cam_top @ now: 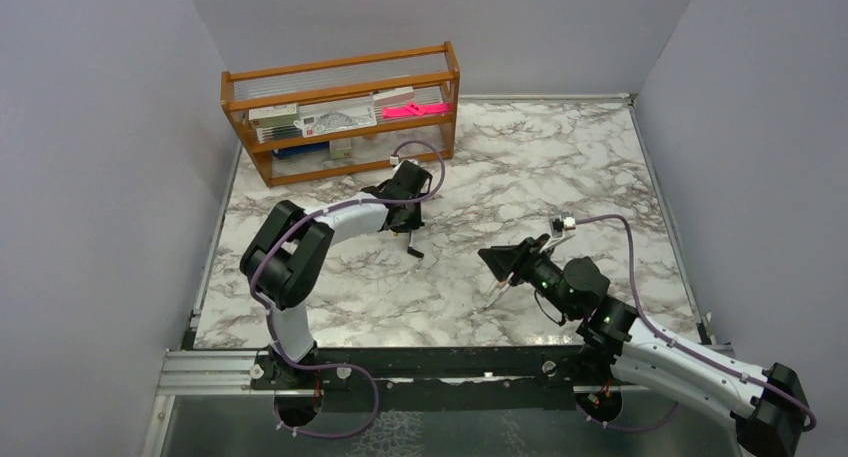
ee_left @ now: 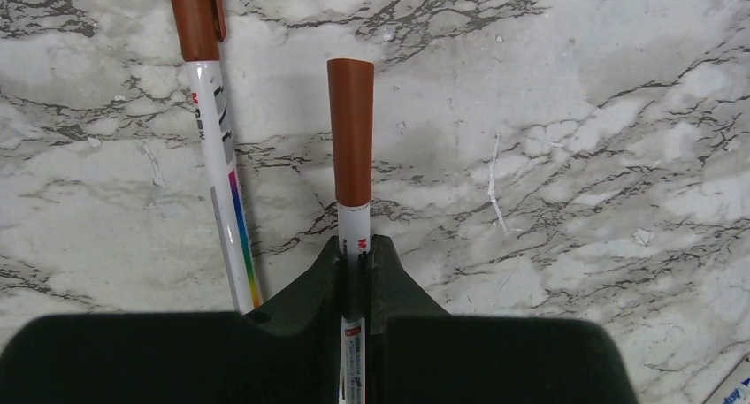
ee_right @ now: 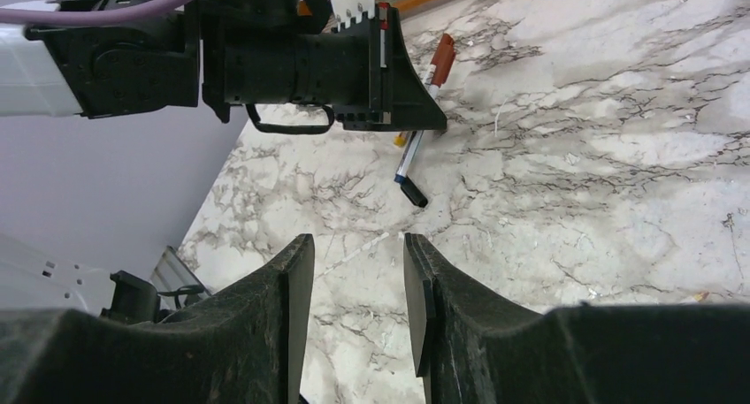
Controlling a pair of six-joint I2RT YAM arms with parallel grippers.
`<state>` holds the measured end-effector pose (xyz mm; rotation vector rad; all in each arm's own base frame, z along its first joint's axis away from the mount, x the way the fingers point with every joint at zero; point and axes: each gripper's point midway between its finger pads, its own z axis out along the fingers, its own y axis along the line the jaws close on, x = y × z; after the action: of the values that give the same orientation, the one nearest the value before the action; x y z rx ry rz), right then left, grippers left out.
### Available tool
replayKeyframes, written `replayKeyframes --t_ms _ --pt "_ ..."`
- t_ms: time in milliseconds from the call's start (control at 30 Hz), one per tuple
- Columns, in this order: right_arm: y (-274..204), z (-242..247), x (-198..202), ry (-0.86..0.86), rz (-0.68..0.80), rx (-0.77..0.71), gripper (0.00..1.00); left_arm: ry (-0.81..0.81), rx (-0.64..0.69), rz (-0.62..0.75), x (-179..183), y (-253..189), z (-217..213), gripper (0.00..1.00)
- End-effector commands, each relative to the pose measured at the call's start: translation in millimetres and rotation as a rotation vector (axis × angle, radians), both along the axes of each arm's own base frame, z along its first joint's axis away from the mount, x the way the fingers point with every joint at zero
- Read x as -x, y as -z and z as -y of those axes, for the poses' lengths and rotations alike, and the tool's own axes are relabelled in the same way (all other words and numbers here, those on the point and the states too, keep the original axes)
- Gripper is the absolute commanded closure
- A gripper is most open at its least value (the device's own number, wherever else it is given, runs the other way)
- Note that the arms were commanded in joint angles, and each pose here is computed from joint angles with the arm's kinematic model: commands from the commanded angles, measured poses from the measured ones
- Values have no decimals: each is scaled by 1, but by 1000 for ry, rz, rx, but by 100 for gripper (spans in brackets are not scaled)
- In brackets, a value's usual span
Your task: Insert the pens into the pen caps
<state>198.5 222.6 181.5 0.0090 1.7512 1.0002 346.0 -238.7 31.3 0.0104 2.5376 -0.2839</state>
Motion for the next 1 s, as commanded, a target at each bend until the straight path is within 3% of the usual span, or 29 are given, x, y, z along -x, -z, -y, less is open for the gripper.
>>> replayKeyframes --t_ms 0,167,300,433,700,967 --pt "7 0 -1 4 -10 34 59 -46 -38 -9 -10 5 -8 96" --pt "34 4 -8 38 -88 188 59 -47 -21 -16 -18 11 -2 89" --pt "73 26 -9 169 -289 301 56 -26 12 -11 -20 4 5 78" --pt "90 49 -1 264 -389 340 52 -18 50 14 -19 -9 9 72" --pt "97 81 7 376 -425 380 57 72 173 158 -4 -65 29 72" --pt "110 87 7 411 -504 524 54 197 259 187 61 -90 58 72"
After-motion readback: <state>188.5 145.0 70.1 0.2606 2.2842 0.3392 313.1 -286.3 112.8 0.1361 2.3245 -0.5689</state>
